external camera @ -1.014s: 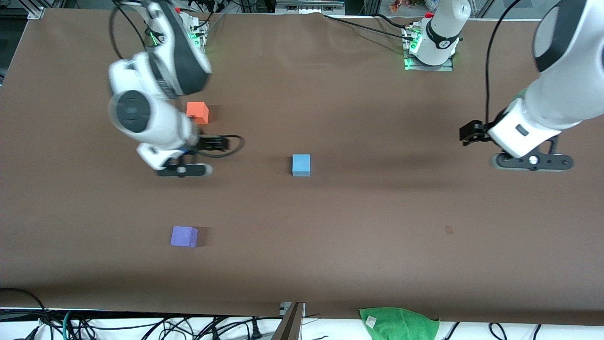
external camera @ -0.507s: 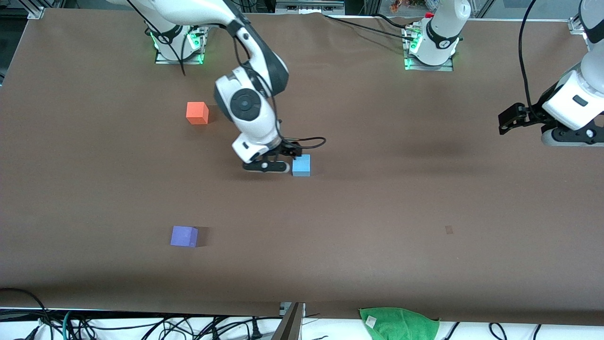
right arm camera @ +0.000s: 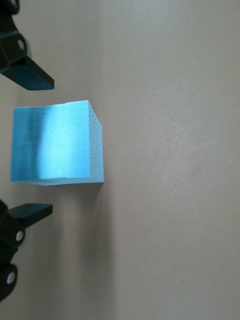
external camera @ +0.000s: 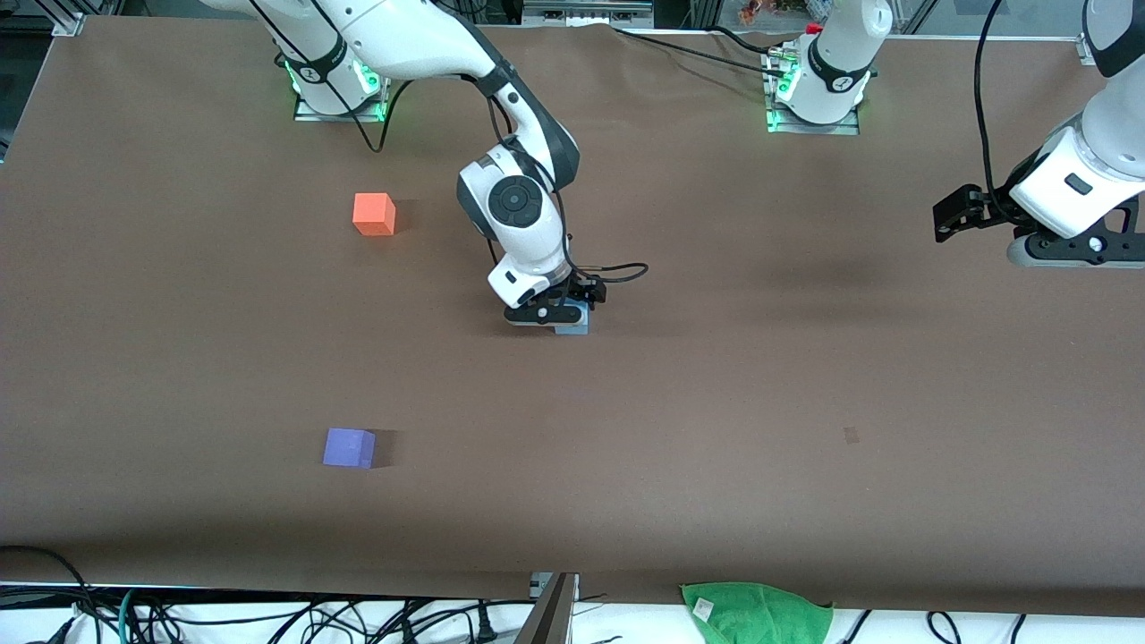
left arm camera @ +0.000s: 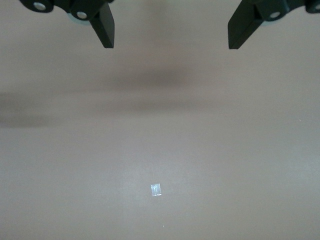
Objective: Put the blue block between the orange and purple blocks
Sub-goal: 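Carry the cube with the right gripper between the orange and purple cubes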
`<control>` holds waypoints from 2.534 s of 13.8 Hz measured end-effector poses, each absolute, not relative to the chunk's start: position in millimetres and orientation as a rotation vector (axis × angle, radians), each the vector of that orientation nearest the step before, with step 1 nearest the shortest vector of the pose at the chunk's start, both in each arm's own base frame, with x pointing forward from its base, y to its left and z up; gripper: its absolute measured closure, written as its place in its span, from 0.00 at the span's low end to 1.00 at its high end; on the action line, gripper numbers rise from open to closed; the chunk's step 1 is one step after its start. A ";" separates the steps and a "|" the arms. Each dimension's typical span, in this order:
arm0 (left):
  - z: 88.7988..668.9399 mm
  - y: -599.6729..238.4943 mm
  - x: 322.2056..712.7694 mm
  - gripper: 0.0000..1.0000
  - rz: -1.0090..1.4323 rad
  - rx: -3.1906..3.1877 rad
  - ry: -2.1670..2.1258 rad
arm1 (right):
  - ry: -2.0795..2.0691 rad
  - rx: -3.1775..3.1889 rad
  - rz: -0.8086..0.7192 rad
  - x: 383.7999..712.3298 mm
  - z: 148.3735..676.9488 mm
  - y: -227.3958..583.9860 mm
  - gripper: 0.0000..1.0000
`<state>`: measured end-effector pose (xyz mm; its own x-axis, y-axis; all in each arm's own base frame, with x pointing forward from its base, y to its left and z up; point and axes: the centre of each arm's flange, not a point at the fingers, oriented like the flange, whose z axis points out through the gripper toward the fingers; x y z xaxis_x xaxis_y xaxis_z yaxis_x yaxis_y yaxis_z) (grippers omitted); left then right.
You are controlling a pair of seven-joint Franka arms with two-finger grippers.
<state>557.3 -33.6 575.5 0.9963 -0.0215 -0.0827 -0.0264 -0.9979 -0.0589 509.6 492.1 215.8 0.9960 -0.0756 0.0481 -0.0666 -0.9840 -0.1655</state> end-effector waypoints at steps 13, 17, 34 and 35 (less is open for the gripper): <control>585.4 -77.1 549.2 0.00 0.097 -3.075 0.146 | 0.089 -2.968 -0.143 519.3 191.3 485.0 0.44; 585.4 -76.3 549.3 0.00 0.097 -3.075 0.144 | 0.013 -3.057 -0.066 560.0 213.9 429.7 0.44; 584.6 -76.3 548.1 0.00 0.114 -3.074 0.144 | -0.073 -3.123 0.052 556.3 214.2 153.0 0.44; 584.4 -76.2 547.9 0.00 0.116 -3.073 0.144 | -0.072 -3.124 0.046 556.1 213.5 152.7 0.44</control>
